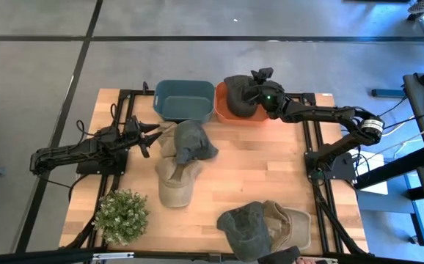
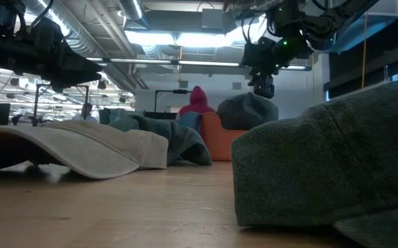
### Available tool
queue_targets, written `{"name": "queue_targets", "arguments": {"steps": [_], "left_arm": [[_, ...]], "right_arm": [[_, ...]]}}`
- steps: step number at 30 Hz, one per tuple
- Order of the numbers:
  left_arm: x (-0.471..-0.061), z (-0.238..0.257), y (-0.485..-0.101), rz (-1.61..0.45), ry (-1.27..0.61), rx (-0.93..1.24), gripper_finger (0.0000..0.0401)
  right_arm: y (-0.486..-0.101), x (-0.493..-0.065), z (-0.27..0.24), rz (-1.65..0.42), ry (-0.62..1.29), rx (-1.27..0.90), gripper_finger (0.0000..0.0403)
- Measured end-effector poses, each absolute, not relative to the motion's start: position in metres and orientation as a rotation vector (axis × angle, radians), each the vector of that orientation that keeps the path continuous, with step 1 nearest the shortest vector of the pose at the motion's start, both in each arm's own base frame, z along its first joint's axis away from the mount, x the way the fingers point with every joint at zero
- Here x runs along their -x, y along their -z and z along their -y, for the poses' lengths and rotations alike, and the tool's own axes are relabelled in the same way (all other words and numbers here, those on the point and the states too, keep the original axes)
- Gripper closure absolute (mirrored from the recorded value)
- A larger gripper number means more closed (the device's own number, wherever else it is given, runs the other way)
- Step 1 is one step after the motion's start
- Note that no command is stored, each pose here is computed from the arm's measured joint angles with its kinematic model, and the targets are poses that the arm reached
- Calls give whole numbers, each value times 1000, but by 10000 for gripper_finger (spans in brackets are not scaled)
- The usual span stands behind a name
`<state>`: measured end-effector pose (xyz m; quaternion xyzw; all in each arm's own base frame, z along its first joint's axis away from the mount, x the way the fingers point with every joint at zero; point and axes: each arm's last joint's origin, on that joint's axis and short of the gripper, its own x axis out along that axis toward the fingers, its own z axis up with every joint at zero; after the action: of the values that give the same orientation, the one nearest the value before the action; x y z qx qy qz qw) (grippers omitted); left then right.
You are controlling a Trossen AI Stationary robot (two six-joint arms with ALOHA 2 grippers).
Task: Pick & Place hat
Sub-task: Put the bottom black cap into the orange bin
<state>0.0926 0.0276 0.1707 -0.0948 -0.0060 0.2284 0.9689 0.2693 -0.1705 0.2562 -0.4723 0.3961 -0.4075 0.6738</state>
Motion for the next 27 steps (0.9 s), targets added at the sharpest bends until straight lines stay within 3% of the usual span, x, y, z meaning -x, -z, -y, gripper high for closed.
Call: {"name": "queue_targets", "arguments": {"steps": [7, 15, 18, 27], "left_arm": [[-93, -28, -171, 13, -462, 192, 232], [-93, -28, -171, 12, -462, 192, 232], [-93, -28, -171, 12, -462, 192, 232], [-93, -28, -171, 12, -462, 192, 232]], "right_arm": [[-264, -272, 164, -843, 1043, 1017, 223], [-275, -295, 97, -608, 922, 938, 223], [-270, -305, 61, -522, 790, 845, 223], [-240, -305, -37, -483, 129, 505, 223]]}}
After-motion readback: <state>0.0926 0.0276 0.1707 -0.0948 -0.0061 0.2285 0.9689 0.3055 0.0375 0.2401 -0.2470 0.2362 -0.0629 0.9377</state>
